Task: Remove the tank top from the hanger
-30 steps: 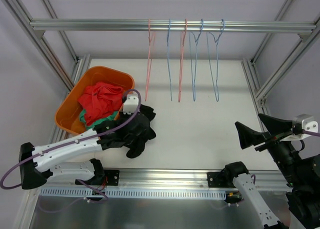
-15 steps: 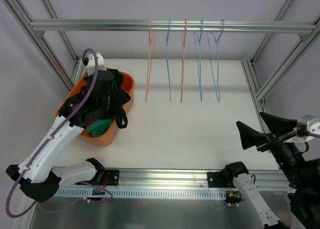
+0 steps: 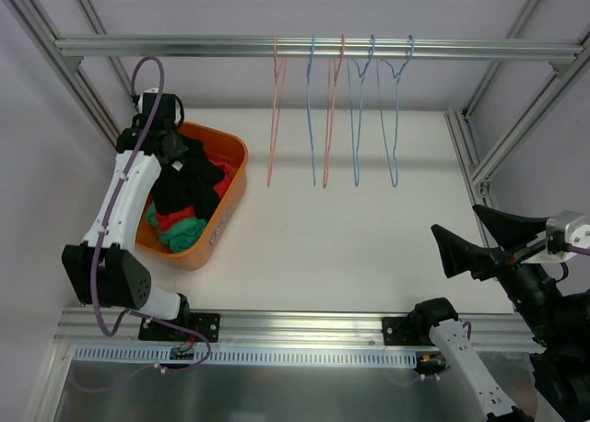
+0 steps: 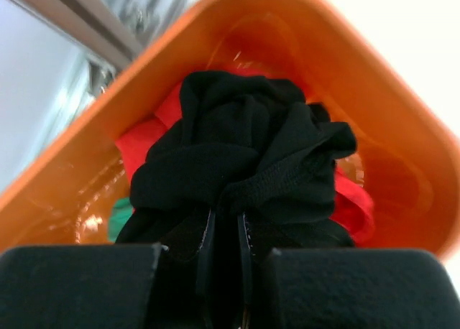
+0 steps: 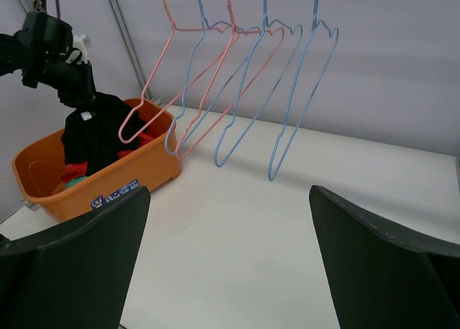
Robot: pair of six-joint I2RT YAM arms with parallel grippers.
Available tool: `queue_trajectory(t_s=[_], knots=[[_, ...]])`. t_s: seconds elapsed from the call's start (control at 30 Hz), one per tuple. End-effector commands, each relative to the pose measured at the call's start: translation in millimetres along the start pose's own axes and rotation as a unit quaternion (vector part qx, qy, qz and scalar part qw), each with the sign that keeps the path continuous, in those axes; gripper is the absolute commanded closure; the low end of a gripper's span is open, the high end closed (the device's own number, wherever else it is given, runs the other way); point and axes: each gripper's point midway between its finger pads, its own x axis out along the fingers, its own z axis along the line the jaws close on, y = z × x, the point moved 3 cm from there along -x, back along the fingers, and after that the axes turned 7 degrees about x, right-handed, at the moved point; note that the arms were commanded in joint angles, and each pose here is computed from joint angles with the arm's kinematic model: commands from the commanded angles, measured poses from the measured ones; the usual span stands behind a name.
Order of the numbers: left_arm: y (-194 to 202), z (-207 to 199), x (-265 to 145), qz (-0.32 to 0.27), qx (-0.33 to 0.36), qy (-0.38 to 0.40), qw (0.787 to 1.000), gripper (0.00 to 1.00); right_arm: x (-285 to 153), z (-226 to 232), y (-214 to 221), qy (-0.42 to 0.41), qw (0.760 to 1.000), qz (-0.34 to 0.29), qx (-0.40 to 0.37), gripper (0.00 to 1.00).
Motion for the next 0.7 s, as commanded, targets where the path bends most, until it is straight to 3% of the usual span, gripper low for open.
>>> queue_trajectory(t_s=[0.0,0.2,0.33,0.47,0.53,0.57,0.63,0.67], knots=[[42,1,44,0.096,-0.036,0.005,0.995,1.0,9,5,0,-0.021,1.0,-0.002,0.01,0.01],[104,-11,85,0.177,-0.085,-0.019,0.98,1.0,14,3,14,-0.025,1.0,0.009,0.016,0.01],[115,-9,83,0.16,-0.109,-0.02,0.981,1.0,18,6,18,-0.041,0.999,0.021,0.014,0.0],[83,-14,56,0.113,-0.105,0.034,0.987,0.97,27,1,22,-0.029,0.999,0.04,0.013,0.01],[54,-16,37,0.073,-0.091,0.069,0.991,0.71,30,-4,28,-0.018,0.998,0.055,0.014,0.01],[40,-14,21,0.049,-0.093,0.081,0.991,0.43,34,-7,31,-0.012,0.998,0.065,0.015,0.01],[16,-9,0,0.01,-0.082,0.092,0.992,0.26,36,-11,36,-0.001,0.997,0.081,0.013,0.01],[10,-4,-14,0.001,-0.079,0.092,0.993,0.11,38,-16,40,0.014,0.995,0.094,0.01,0.0]])
